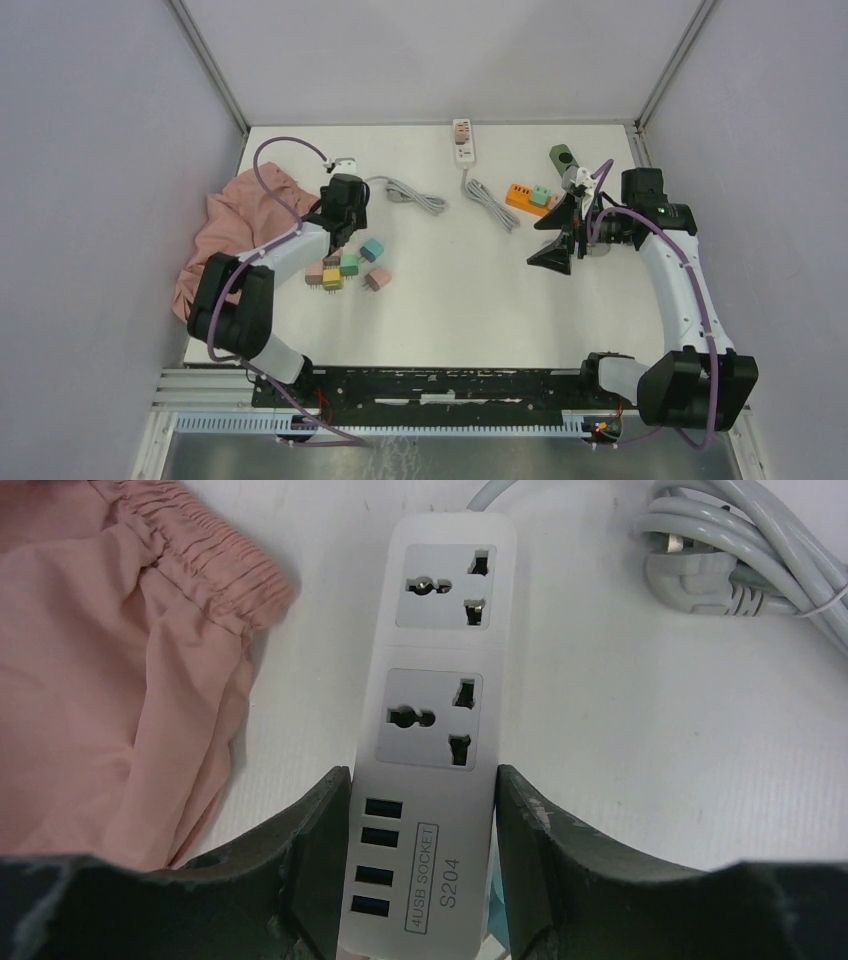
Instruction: Pull the plug off the socket
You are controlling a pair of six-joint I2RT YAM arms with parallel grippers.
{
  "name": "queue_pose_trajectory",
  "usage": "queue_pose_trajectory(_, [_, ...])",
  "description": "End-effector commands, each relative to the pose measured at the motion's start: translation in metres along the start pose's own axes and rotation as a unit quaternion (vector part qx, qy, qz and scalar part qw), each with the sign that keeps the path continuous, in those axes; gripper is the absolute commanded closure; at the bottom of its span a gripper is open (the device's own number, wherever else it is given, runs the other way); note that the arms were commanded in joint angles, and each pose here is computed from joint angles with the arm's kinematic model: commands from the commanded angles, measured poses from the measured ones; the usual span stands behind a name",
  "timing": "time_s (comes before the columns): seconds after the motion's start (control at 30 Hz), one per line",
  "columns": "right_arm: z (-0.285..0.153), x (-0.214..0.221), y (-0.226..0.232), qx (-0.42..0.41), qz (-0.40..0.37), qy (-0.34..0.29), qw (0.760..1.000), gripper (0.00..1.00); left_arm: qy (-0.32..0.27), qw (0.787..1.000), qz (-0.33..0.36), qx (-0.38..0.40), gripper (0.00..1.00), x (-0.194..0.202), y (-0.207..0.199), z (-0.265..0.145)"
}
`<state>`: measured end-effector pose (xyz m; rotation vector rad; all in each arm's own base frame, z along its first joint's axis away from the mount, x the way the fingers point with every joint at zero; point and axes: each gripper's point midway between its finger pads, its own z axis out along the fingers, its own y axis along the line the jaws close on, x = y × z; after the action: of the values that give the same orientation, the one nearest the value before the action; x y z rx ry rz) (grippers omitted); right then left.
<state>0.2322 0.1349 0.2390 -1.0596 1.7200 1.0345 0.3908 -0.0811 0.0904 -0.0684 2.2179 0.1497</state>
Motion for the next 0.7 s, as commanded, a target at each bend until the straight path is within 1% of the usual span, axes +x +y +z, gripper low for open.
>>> queue_pose_trajectory(0.0, [-0.001, -0.013, 0.009, -0.015, -0.017, -0.028, 0.999, 0.0, -0.043, 0.997, -0.066, -0.026, 0.97, -0.044, 0.005, 0.022])
queue_pose_trajectory(0.17, [-0.001, -0.013, 0.009, -0.014, -0.018, -0.028, 0.999, 0.0, -0.012, 0.995, -0.08, -0.054, 0.96, -0.042, 0.008, 0.045])
queue_pose_trajectory(0.23, [-0.001, -0.013, 0.009, -0.014, -0.019, -0.027, 0.999, 0.01, -0.001, 0.995, -0.083, -0.057, 0.92, -0.04, 0.007, 0.05])
queue_pose_trajectory(0.4, [-0.001, -0.013, 0.009, -0.016, -0.018, -0.027, 0.999, 0.0, 0.009, 0.994, -0.099, -0.045, 0.63, -0.033, 0.002, 0.056])
queue_pose_trajectory(0.47, [-0.001, -0.012, 0.009, -0.016, -0.017, -0.027, 0.999, 0.0, 0.007, 0.994, -0.104, -0.039, 0.5, -0.033, 0.0, 0.056])
queue_pose_trajectory(0.53, [-0.001, -0.012, 0.009, -0.015, -0.018, -0.027, 0.999, 0.0, 0.006, 0.994, -0.106, -0.038, 0.46, -0.033, 0.0, 0.055])
queue_pose_trajectory(0.57, [-0.001, -0.012, 0.009, -0.016, -0.017, -0.027, 0.999, 0.0, 0.005, 0.993, -0.11, -0.041, 0.38, -0.033, 0.002, 0.053])
queue_pose_trajectory(0.63, [-0.001, -0.012, 0.009, -0.015, -0.017, -0.027, 0.999, 0.0, 0.004, 0.993, -0.113, -0.041, 0.33, -0.034, 0.003, 0.05])
queue_pose_trajectory(0.67, [-0.001, -0.012, 0.009, -0.015, -0.018, -0.027, 0.999, 0.0, 0.003, 0.992, -0.116, -0.041, 0.29, -0.035, 0.003, 0.048])
